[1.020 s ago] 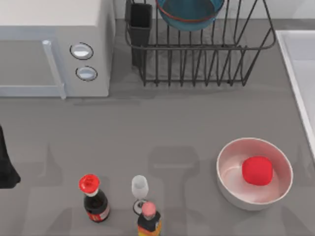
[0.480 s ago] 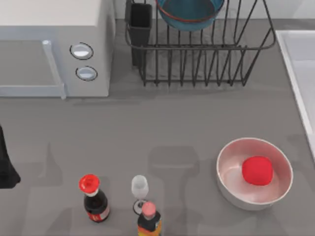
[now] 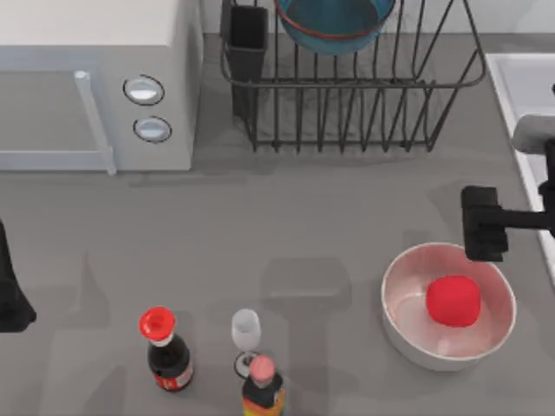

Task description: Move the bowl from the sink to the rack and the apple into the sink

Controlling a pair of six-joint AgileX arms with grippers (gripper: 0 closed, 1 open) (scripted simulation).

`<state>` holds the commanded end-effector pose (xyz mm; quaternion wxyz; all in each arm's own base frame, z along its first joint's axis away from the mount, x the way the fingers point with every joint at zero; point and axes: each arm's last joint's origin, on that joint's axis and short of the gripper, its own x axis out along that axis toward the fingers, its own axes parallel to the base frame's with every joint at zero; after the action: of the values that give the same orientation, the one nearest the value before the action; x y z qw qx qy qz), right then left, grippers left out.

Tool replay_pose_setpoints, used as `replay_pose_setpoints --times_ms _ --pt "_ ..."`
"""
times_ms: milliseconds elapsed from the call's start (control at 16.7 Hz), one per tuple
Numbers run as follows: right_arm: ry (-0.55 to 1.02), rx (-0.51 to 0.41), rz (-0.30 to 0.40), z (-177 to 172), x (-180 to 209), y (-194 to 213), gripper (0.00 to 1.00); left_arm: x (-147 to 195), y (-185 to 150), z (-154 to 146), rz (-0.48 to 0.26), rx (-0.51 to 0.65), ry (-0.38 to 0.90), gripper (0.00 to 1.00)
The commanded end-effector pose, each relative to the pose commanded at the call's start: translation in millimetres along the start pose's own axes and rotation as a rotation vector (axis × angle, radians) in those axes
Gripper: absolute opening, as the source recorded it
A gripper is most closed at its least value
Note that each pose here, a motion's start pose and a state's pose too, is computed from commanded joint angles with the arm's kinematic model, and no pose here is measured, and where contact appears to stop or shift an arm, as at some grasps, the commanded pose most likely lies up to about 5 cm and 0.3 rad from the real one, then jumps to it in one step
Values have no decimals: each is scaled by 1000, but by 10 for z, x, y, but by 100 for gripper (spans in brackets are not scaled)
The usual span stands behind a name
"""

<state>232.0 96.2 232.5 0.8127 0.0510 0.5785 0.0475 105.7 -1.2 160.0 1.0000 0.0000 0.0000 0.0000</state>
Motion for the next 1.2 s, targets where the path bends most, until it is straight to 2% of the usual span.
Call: replay_pose_setpoints --times_ms 240,420,900,1200 --pt "236 5 -91 225 354 339 100 0 0 0 0 0 0 100" --pt "319 5 -134 288 503 484 100 0 0 0 0 0 0 100" --pt "334 10 -143 289 576 488 100 0 0 0 0 0 0 100" --pt "325 4 -137 162 1064 452 100 0 0 0 0 0 0 100"
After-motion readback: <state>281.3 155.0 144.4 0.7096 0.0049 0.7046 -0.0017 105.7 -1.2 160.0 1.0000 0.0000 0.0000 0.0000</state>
